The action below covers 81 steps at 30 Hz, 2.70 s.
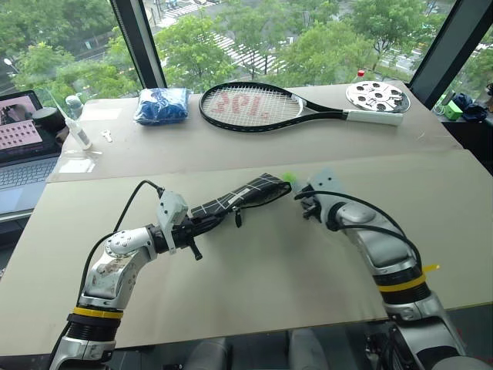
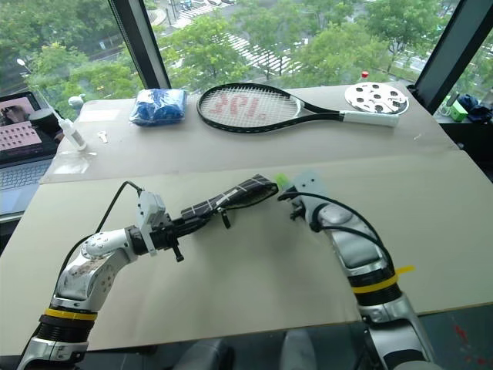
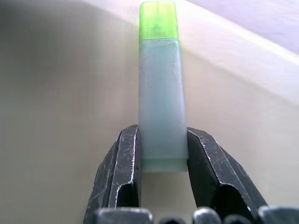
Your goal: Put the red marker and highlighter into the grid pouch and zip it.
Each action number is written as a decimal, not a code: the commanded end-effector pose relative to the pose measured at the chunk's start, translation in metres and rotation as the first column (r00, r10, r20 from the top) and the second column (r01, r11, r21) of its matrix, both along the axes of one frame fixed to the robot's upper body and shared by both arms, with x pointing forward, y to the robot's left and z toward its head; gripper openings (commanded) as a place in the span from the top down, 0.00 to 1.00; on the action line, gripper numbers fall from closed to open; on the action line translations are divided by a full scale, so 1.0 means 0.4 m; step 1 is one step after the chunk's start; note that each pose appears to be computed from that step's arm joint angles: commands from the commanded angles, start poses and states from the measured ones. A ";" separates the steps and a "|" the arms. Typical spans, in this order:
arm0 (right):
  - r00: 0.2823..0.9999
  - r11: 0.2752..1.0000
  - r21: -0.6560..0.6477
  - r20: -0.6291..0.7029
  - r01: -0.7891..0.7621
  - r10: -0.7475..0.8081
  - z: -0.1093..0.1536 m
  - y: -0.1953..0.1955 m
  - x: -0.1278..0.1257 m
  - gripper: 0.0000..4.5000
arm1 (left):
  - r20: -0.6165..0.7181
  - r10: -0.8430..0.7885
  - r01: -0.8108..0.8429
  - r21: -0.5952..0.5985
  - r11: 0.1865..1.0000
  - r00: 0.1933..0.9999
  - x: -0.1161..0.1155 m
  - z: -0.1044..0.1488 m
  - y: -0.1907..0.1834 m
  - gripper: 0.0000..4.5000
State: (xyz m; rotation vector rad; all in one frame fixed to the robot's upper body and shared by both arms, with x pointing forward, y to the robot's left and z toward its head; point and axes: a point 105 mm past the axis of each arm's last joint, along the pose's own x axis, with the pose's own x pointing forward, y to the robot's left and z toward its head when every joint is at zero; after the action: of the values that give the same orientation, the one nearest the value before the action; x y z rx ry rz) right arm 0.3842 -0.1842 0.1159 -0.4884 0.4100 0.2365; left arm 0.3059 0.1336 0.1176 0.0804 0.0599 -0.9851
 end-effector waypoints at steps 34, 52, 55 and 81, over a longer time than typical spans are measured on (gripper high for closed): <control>0.505 0.419 -0.431 -0.105 -0.800 0.857 0.234 0.088 -0.195 0.78 | 0.038 -0.048 0.049 -0.005 0.999 0.998 -0.007 0.028 -0.017 1.00; 0.570 0.475 -0.422 -0.131 -0.773 0.811 0.194 0.096 -0.141 0.78 | 0.034 -0.055 0.055 -0.003 0.998 0.998 -0.010 0.027 -0.022 1.00; 0.581 0.499 -0.396 -0.115 -0.771 0.806 0.218 0.086 -0.142 0.78 | 0.032 -0.052 0.052 0.000 0.999 0.998 -0.011 0.026 -0.020 1.00; 0.483 0.346 -0.479 -0.196 -0.806 0.853 0.105 0.261 -0.140 0.78 | 0.028 -0.070 0.070 0.020 0.997 0.997 -0.010 0.017 -0.028 1.00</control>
State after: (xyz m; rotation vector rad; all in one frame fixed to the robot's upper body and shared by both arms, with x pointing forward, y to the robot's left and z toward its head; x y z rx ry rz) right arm 0.3316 -0.0912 0.1571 -1.1850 0.1338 1.1457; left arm 0.3029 0.1276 0.1124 0.0959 0.0915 -1.0290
